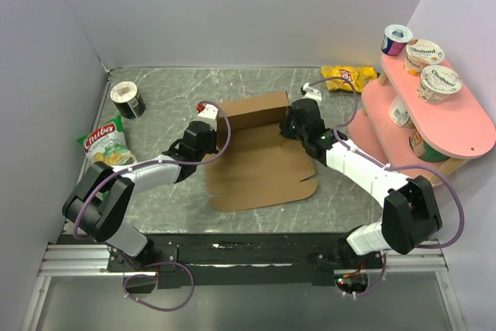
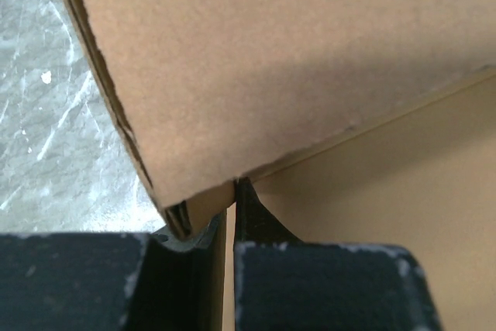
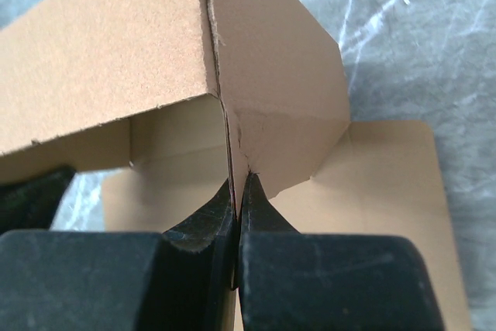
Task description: Fold the paper box
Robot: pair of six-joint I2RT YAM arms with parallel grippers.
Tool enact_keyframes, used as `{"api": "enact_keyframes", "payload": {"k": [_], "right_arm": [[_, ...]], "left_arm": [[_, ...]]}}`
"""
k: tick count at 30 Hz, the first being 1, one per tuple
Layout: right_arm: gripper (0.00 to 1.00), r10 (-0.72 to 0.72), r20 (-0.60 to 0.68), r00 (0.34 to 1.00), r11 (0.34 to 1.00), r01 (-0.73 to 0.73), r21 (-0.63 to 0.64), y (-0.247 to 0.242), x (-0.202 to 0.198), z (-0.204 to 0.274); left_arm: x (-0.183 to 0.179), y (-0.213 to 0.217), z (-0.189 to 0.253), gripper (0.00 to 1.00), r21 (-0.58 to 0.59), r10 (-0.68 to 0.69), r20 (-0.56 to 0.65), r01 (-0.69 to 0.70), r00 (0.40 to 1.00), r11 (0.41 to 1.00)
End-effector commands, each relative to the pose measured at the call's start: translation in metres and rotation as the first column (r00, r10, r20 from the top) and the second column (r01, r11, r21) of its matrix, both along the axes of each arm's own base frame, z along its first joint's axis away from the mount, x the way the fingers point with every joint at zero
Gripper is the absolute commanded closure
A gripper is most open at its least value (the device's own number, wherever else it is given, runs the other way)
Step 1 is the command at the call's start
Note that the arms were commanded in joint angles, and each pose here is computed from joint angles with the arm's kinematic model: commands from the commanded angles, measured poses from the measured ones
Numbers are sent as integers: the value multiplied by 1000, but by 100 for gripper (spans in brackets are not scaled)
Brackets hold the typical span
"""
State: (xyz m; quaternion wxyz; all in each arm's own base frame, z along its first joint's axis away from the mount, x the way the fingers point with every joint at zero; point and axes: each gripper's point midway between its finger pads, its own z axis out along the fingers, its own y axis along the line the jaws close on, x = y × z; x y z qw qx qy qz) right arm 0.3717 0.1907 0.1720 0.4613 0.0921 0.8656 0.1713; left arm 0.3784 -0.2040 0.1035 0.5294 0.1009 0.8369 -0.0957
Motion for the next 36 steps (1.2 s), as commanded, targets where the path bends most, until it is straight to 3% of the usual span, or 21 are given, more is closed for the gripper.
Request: {"api": "enact_keyframes", "payload": {"k": [1, 5, 9, 12, 13, 16, 20, 25, 27, 29, 34, 36], "right_arm": [[100, -2, 177, 984, 971, -40, 237, 43, 19, 59], [100, -42, 194, 980, 967, -8, 254, 42, 22, 59], [95, -22, 171, 985, 985, -8, 172, 38, 20, 44], [79, 35, 169, 985, 997, -47, 66, 32, 15, 36], [67, 50, 148, 988, 998, -55, 29, 28, 11, 30], [44, 128, 124, 984, 990, -118, -84, 19, 0, 24], [25, 307, 140, 942, 945, -284, -162, 22, -24, 48], [0, 372, 221, 901, 918, -322, -234, -4, -54, 90], [0, 404, 277, 872, 909, -351, -224, -14, -69, 106], [0, 333, 317, 888, 939, -281, -198, -45, -65, 116], [3, 159, 269, 950, 980, -120, -157, -99, -56, 78], [5, 168, 208, 964, 976, -132, -174, -99, -53, 53]], "left_arm": [[-11, -35, 22, 99, -42, -163, 50, 165, 985, 985], [-11, -32, 19, 99, -31, -144, 33, 145, 989, 989], [0, -13, 21, 99, -5, -52, 11, 52, 999, 999], [4, -3, 18, 99, -17, -41, -46, 40, 998, 999], [5, 0, 19, 99, -19, -36, -52, 35, 998, 999], [6, 12, 15, 99, -12, -11, -76, 10, 997, 1000], [5, 25, 4, 99, 12, 16, -127, -15, 992, 1000], [5, 37, -2, 99, 9, 31, -164, -30, 986, 1000], [4, 40, 1, 99, -8, 30, -160, -31, 987, 999], [3, 39, 4, 99, -39, 14, -160, -20, 987, 999], [5, 44, 11, 99, -106, -6, -166, -12, 986, 994], [7, 46, 14, 99, -119, -3, -166, -17, 986, 993]]}}
